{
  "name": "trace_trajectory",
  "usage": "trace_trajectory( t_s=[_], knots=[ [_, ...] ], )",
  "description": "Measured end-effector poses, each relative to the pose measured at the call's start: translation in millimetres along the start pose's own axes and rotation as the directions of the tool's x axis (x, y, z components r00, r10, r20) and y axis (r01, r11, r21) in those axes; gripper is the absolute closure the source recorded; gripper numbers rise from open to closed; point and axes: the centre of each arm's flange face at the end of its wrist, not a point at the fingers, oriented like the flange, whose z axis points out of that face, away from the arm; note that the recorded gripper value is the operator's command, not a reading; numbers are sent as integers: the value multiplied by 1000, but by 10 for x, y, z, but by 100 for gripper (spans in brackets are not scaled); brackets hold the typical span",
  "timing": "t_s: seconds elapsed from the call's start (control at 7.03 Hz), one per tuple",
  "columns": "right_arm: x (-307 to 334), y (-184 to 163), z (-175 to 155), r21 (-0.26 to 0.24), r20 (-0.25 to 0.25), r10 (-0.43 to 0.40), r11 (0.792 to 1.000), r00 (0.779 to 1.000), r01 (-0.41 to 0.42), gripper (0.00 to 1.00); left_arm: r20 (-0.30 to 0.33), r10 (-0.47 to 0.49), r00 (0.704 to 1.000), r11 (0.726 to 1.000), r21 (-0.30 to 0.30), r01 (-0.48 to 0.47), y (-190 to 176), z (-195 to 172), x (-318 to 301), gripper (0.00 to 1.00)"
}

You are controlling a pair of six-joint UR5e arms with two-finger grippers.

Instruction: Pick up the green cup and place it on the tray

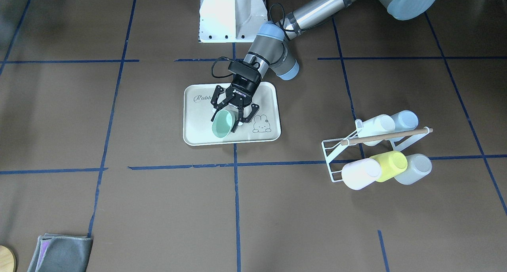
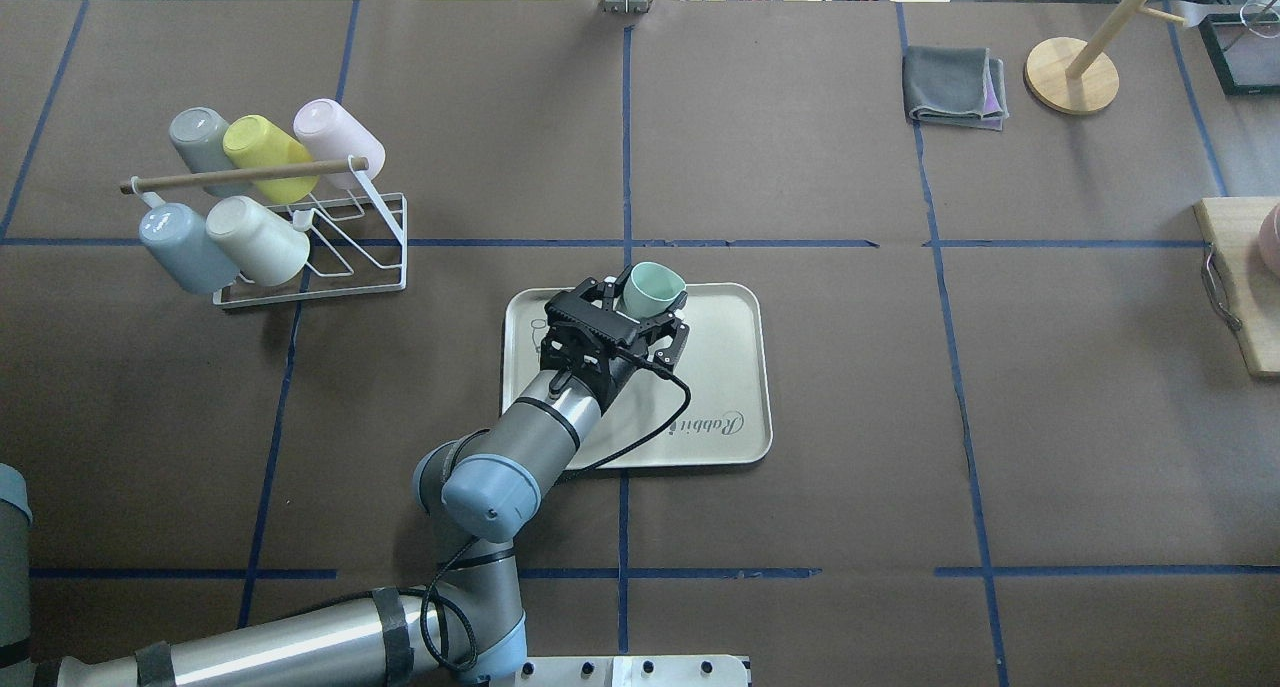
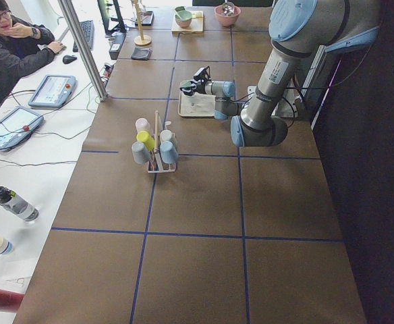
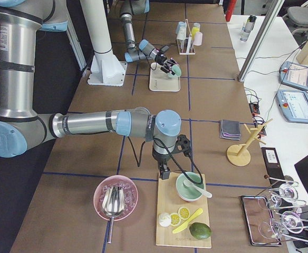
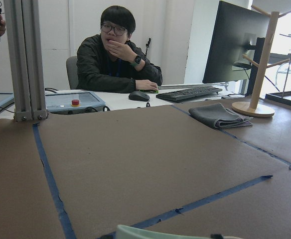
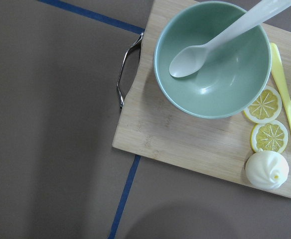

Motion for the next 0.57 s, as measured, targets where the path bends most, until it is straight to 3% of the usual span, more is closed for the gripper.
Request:
trace_trajectory(
  t_s=[0.57],
  knots=[
    [-4,-2,-5,1,-1,-1,1000,1000,1,0,-43,112,993,993,-29,-113,58,-109,-291,1]
  ],
)
